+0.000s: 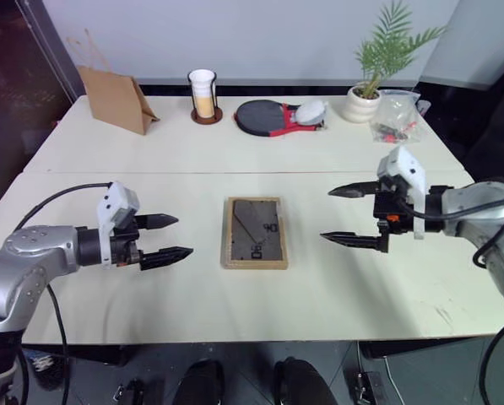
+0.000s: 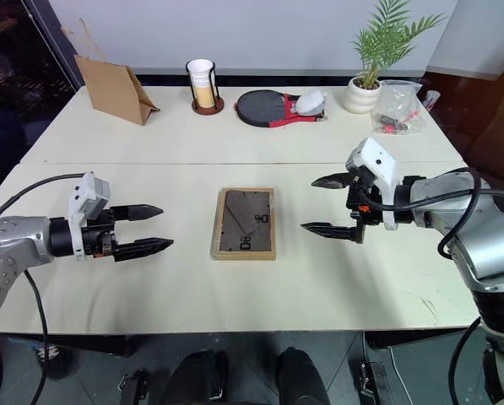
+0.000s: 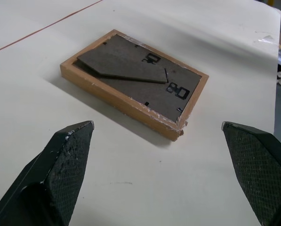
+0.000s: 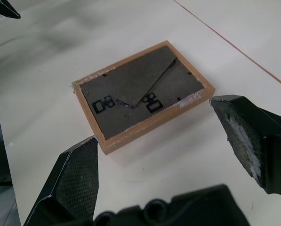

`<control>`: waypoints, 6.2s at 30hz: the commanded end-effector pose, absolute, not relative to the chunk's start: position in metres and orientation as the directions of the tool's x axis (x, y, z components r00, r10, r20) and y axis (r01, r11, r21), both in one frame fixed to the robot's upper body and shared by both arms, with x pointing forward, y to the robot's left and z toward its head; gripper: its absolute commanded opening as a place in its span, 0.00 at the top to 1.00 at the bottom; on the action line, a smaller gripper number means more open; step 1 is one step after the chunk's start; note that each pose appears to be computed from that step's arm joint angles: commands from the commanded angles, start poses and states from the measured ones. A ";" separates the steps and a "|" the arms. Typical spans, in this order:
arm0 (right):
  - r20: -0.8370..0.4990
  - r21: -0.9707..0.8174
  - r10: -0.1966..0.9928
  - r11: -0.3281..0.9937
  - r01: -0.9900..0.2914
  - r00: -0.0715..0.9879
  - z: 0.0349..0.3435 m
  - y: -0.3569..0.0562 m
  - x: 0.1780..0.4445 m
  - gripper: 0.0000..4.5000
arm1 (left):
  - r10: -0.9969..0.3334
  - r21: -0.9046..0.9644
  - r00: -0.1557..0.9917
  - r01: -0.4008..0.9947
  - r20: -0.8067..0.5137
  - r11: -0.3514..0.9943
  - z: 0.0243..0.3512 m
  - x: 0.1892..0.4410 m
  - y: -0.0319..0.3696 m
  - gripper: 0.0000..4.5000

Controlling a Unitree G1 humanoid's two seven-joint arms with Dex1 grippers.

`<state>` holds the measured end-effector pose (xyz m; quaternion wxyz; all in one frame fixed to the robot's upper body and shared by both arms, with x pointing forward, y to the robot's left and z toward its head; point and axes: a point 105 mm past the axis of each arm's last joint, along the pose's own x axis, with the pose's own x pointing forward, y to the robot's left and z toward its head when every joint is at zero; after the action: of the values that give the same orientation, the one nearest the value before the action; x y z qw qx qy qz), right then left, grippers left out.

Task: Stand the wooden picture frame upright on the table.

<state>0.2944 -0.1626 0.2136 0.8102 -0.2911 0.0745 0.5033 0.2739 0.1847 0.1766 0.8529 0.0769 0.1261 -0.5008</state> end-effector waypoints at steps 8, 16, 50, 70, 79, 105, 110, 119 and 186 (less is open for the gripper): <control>-0.387 -0.426 0.776 0.328 -0.843 0.498 0.221 -0.164 0.294 0.02 | -0.853 0.034 0.469 0.879 -0.229 0.475 0.194 0.272 0.177 0.00; -0.390 -0.414 0.773 0.338 -0.845 0.500 0.216 -0.166 0.293 0.02 | -0.849 0.035 0.468 0.879 -0.246 0.475 0.190 0.271 0.177 0.00; -0.432 -0.384 0.509 0.643 -0.663 0.744 0.127 -0.132 0.373 1.00 | -0.676 0.199 0.663 0.746 -0.323 0.636 0.100 0.353 0.130 1.00; -0.484 -0.248 0.656 0.533 -0.809 0.580 0.103 -0.068 0.339 1.00 | -0.747 0.070 0.514 0.840 -0.422 0.539 0.087 0.307 0.119 1.00; -0.520 -0.233 0.652 0.513 -0.826 0.551 0.102 -0.066 0.329 1.00 | -0.703 0.108 0.575 0.800 -0.418 0.591 0.092 0.322 0.132 1.00; -0.556 -0.393 0.604 0.414 -0.821 0.571 0.128 -0.121 0.321 1.00 | -0.900 -0.647 0.301 0.626 -0.315 0.436 0.125 0.266 0.146 0.02; -0.595 -0.328 0.633 0.371 -0.869 0.495 0.105 -0.101 0.313 1.00 | -0.866 -0.716 0.339 0.491 -0.368 0.496 0.112 0.277 0.140 0.02; -0.562 -0.241 0.729 0.310 -0.920 0.392 0.097 -0.061 0.304 1.00 | -0.846 -0.764 0.366 0.384 -0.388 0.518 0.092 0.280 0.134 0.02; -0.180 -0.074 0.944 0.266 -0.961 0.275 0.266 -0.057 0.290 0.01 | -0.850 -0.878 0.521 0.438 0.072 0.193 0.154 0.284 0.107 0.76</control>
<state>0.2987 -0.0567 0.2543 0.7987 -0.0786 0.0746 0.5918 0.2826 0.1064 0.1407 0.7427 -0.4571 0.2460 -0.4230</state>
